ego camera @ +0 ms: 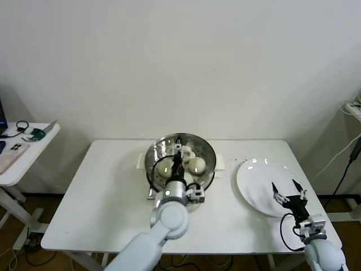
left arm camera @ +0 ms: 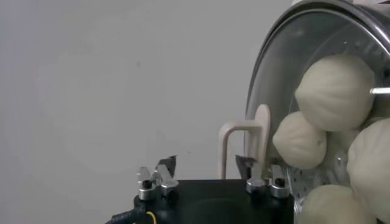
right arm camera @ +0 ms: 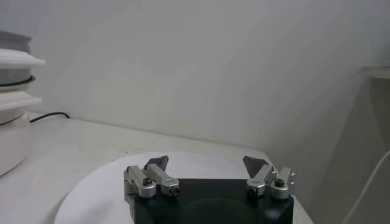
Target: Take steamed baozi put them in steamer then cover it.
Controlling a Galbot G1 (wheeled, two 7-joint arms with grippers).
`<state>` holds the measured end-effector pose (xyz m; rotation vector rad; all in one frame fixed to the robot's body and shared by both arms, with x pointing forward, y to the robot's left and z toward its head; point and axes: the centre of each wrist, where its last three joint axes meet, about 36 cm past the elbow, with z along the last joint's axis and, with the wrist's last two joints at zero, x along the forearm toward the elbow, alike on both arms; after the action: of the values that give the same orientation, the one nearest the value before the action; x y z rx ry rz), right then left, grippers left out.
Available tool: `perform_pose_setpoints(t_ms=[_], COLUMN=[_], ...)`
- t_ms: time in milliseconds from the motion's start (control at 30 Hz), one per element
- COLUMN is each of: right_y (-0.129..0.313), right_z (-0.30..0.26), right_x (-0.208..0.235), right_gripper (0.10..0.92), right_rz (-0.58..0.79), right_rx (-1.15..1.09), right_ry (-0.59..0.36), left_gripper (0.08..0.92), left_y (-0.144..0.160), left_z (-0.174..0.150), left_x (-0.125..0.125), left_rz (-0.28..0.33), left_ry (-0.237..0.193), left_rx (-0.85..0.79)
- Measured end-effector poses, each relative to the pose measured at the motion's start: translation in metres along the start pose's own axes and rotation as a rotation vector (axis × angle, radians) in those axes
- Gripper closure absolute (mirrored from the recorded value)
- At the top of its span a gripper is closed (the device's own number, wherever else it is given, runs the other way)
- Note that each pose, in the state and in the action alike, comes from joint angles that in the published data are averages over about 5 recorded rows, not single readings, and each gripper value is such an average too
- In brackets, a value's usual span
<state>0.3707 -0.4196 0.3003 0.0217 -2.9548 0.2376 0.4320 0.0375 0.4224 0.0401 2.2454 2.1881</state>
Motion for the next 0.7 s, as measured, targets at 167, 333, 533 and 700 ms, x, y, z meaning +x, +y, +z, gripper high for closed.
perform_pose_setpoints(t_ms=[167, 333, 533, 700], right_y=[-0.004, -0.007, -0.011, -0.012], right_z=[-0.003, -0.005, -0.007, -0.007], right_x=[0.000, -0.001, -0.002, -0.001], right_gripper=[0.200, 0.200, 0.200, 0.200], right_rz=[0.003, 0.004, -0.001, -0.006], right_rx=[-0.003, -0.001, 0.005, 0.010], right_ry=[0.008, 0.015, 0.017, 0.018], left_gripper=[0.210, 0.178, 0.177, 0.177], left_y=[0.008, 0.017, 0.027, 0.037], left_z=[0.009, 0.019, 0.036, 0.058], left_x=[0.012, 0.027, 0.048, 0.063], left_rz=[-0.001, -0.006, -0.028, -0.049], left_ry=[-0.013, -0.025, -0.029, -0.012], left_rx=[0.027, 0.061, 0.106, 0.167])
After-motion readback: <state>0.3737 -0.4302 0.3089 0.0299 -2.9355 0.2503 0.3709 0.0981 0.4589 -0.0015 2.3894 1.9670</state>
